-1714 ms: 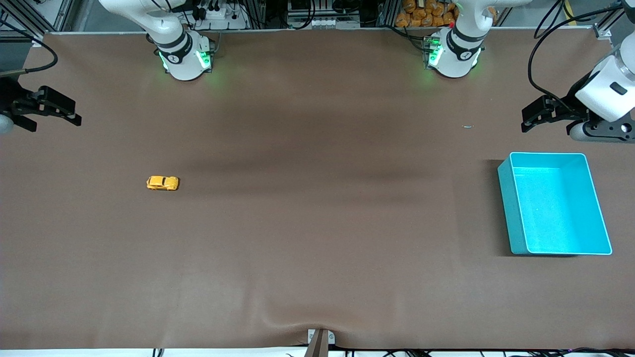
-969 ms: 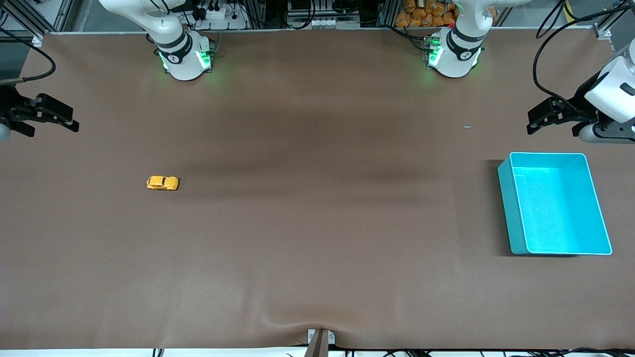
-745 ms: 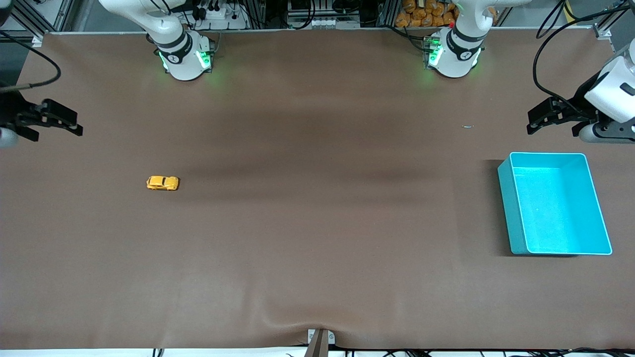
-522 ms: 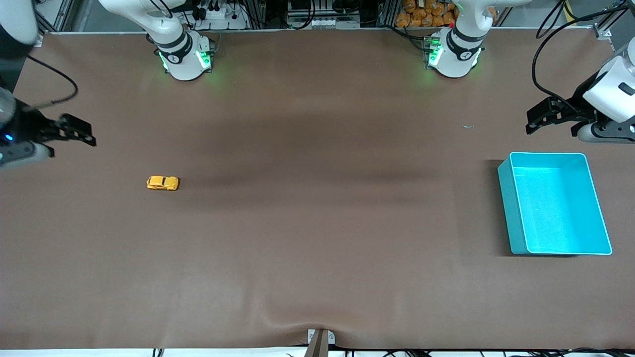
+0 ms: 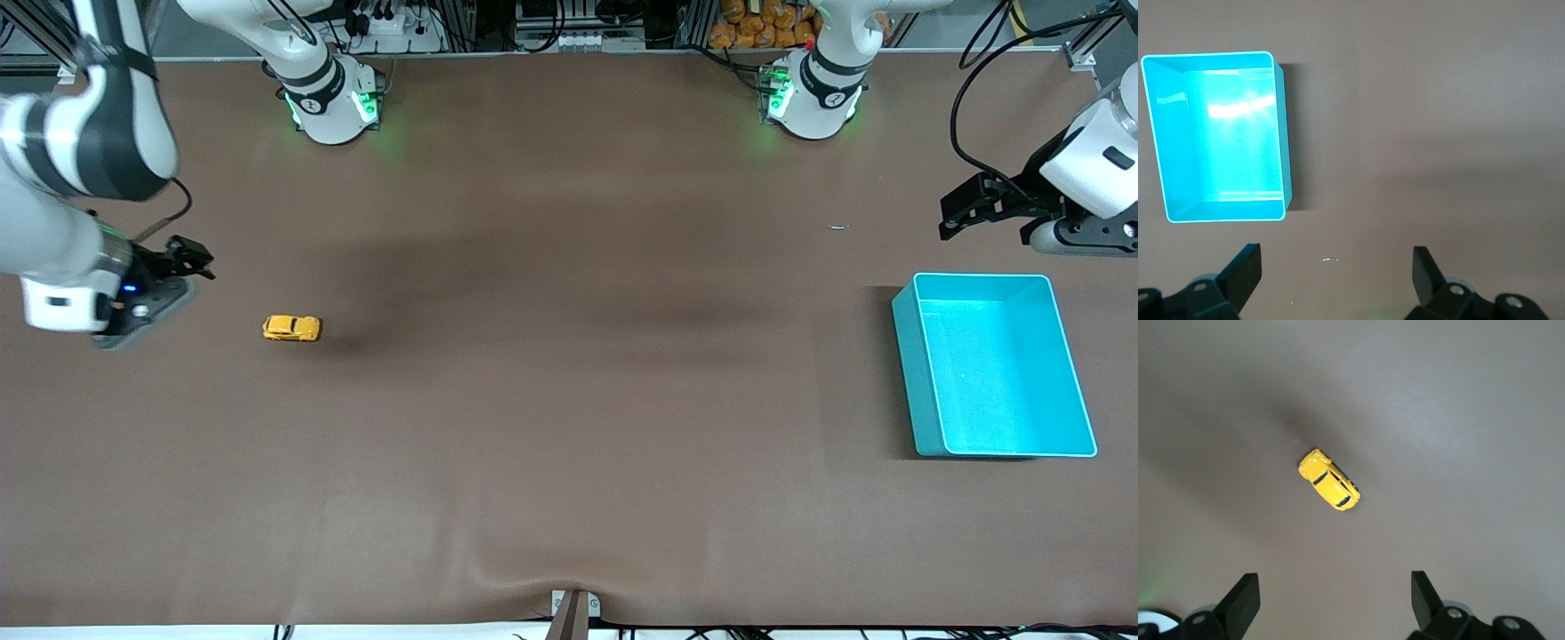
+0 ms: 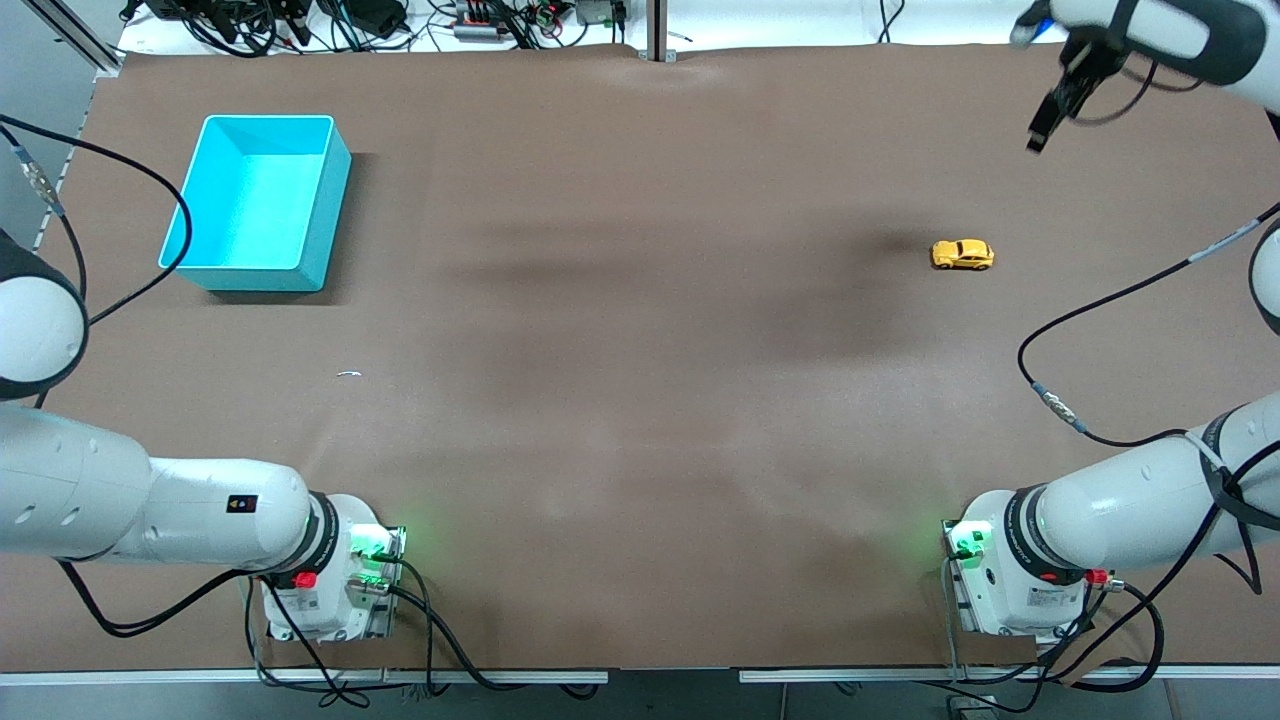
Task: Wind and store yellow beetle car
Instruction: 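Reach the right gripper down over the yellow beetle car, then close the right gripper on the yellow car's body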
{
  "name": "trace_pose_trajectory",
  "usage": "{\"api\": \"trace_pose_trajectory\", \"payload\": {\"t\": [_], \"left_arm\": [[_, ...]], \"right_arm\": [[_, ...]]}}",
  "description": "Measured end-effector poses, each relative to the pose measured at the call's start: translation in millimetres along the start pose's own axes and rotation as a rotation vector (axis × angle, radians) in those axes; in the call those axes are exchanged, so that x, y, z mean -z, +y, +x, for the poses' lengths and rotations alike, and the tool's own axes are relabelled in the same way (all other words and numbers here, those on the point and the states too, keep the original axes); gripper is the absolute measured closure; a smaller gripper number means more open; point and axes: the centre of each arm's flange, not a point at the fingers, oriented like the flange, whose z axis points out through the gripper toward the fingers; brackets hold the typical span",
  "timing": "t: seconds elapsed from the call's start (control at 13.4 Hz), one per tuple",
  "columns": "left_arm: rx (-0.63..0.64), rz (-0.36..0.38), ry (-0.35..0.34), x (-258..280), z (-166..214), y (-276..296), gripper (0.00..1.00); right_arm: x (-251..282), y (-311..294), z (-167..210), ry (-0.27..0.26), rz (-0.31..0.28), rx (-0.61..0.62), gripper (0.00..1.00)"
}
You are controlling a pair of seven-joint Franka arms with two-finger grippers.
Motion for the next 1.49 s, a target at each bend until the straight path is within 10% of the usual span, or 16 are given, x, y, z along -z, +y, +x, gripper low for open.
{"api": "trace_pose_trajectory", "payload": {"t": [0.6, 1.49], "left_arm": [[-0.032, 0.001, 0.003, 1, -1, 18, 0.00], [-0.031, 0.001, 0.003, 1, -1, 17, 0.00]], "right_arm": [[-152, 20, 1, -0.007, -0.030, 0.530, 0.00], [-204, -25, 11, 0.053, -0.094, 0.607, 0.10]]}}
